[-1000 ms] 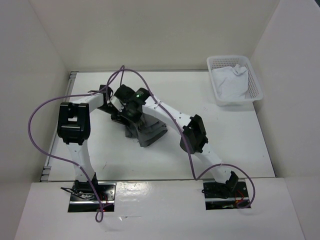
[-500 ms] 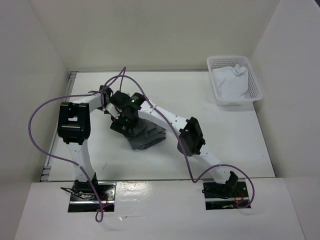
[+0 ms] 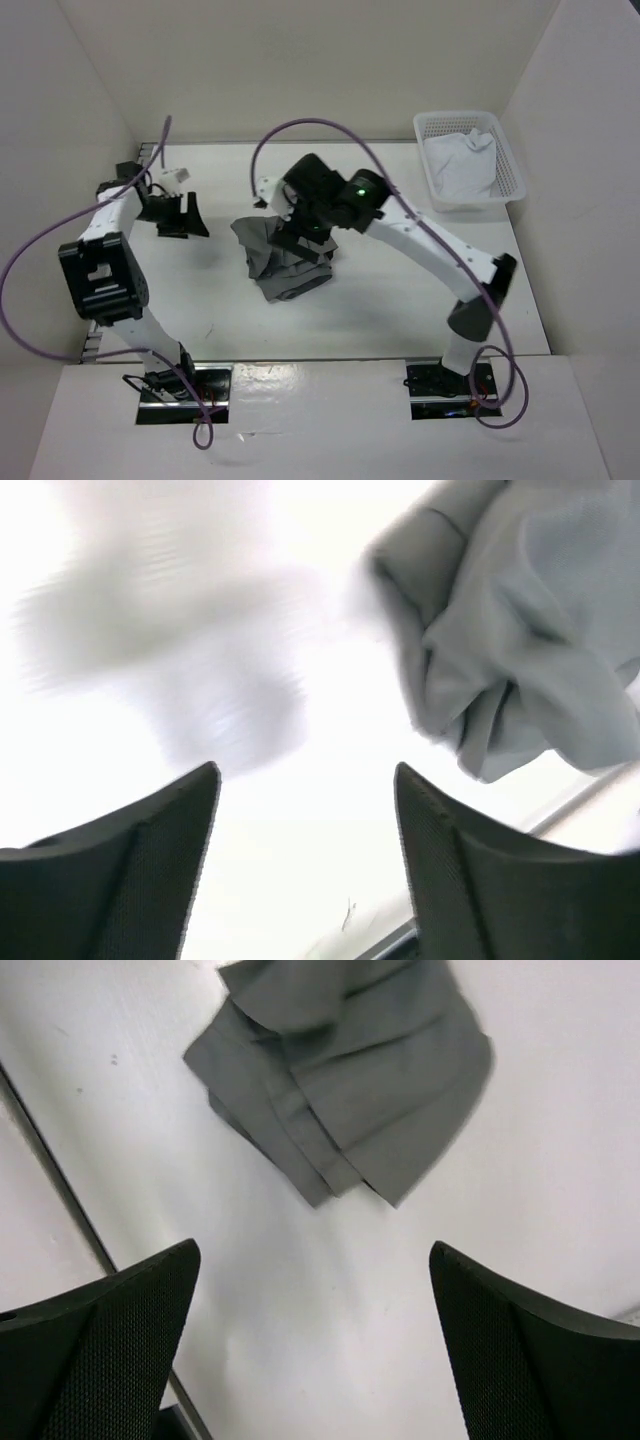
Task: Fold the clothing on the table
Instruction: Fold the skirt
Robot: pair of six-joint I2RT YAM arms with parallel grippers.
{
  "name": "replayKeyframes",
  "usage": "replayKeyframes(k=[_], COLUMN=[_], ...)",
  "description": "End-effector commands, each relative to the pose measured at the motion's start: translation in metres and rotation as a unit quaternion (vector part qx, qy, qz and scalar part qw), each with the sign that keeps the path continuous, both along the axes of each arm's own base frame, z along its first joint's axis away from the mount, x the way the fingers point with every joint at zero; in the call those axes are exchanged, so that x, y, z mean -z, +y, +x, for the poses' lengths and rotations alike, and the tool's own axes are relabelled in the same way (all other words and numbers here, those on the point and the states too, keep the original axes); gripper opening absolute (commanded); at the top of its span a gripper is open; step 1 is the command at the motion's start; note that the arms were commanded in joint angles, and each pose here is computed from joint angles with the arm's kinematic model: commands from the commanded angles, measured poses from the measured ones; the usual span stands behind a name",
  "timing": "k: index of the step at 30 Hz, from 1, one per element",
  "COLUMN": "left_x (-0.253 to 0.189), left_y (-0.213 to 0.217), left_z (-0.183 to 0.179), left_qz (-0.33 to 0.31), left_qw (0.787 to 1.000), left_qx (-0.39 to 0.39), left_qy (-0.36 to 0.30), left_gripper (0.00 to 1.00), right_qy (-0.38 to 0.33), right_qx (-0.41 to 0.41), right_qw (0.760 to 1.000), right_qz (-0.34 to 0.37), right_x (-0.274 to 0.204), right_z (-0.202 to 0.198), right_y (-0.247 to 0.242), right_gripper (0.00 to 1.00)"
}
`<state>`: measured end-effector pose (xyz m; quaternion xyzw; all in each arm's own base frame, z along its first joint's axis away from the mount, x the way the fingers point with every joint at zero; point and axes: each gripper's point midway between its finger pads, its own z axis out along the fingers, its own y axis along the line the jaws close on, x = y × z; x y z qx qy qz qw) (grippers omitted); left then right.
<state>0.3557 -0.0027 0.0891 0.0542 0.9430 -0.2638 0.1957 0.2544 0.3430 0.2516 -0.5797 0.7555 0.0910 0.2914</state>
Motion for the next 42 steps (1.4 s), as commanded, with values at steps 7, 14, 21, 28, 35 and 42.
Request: replayKeyframes(k=[7,14,21,28,35,42], left_x=[-0.108,-0.12,-0.075,-0.108,-0.138,-0.129], left_y=[-0.028,-0.1,-0.104,-0.006,0.073,0.079], left_z=[-0.02,-0.016,-0.014,-0.016,-0.073,-0.079], left_qz=[-0.009,-0.036,-0.01,0.084,0.202,0.189], left_qw=[0.99,0.975,0.981,0.981,0.924,0.918], left_qx=[0.05,0.174,0.172,-0.03,-0.216,-0.219], left_qy=[-0.134,-0.134,-0.087,-0.175,-0.241,-0.272], left_gripper=[0.99,0.99,0.99,0.99,1.0,1.0], right_qy=[-0.035,-0.017,-0.089,-0.193,-0.224,-0.252], right_qx=[0.205,0.295,0.439,0.579,0.6,0.587], right_qw=[0.977,0.953,0.884,0.772,0.744,0.743], right_qz=[0.054,0.073,0.137,0.178,0.188,0.201], right_x=[0.004,0.038,0.023,-0.005,-0.004,-0.001], right_z=[0.064,0.038,0.036,0.017,0.018,0.016], right_y=[-0.177,-0.247,-0.324,-0.402,-0.414,-0.412], right_gripper=[0.99,0.99,0.99,0.99,0.99,0.99])
